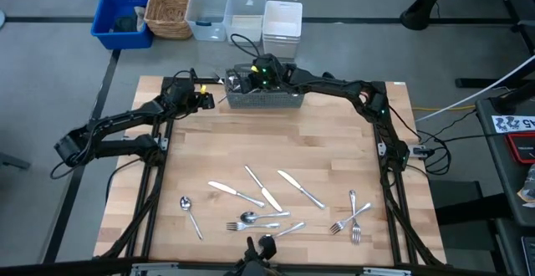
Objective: Sort silverware
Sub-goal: Adjust the silver fork in the dishwasher utensil holder
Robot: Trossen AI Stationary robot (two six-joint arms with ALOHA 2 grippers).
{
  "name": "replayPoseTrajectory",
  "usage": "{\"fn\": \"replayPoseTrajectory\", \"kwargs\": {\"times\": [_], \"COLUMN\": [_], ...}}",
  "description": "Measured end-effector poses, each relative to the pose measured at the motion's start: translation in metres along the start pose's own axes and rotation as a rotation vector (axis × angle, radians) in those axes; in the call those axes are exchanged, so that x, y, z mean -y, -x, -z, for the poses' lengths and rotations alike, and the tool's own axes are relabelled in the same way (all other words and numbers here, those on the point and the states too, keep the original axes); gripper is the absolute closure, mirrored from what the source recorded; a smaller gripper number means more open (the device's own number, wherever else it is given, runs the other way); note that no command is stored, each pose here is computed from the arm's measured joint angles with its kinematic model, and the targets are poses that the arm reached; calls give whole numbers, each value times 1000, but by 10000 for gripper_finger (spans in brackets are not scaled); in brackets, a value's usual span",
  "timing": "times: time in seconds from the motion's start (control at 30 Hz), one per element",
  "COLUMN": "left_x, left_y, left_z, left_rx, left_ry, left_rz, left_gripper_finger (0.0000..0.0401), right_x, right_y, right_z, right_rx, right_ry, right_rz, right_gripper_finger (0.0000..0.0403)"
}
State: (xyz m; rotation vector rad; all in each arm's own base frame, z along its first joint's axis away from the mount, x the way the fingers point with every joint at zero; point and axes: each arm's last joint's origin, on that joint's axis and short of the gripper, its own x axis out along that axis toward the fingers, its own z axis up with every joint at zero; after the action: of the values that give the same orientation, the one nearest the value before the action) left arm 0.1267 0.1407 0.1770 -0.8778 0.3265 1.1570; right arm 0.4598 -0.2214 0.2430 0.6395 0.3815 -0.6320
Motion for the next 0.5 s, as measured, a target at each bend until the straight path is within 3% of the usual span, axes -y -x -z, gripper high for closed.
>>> {"fn": "replayPoseTrajectory", "kwargs": {"times": [0.1,0.5], "left_x": [0,0], "left_y": [0,0], "left_z": [0,1], "left_rx": [-1,-6], "left_ry": [0,1], "left_rz": [-1,-5], "left_gripper_finger": [248,248], "right_x": [0,-7], "right_y": [0,5], "right_z": [0,-12], "right_rx": [2,43], "right_ry": [17,46], "right_rz": [-2,-25], "right_gripper_finger": [395,395]}}
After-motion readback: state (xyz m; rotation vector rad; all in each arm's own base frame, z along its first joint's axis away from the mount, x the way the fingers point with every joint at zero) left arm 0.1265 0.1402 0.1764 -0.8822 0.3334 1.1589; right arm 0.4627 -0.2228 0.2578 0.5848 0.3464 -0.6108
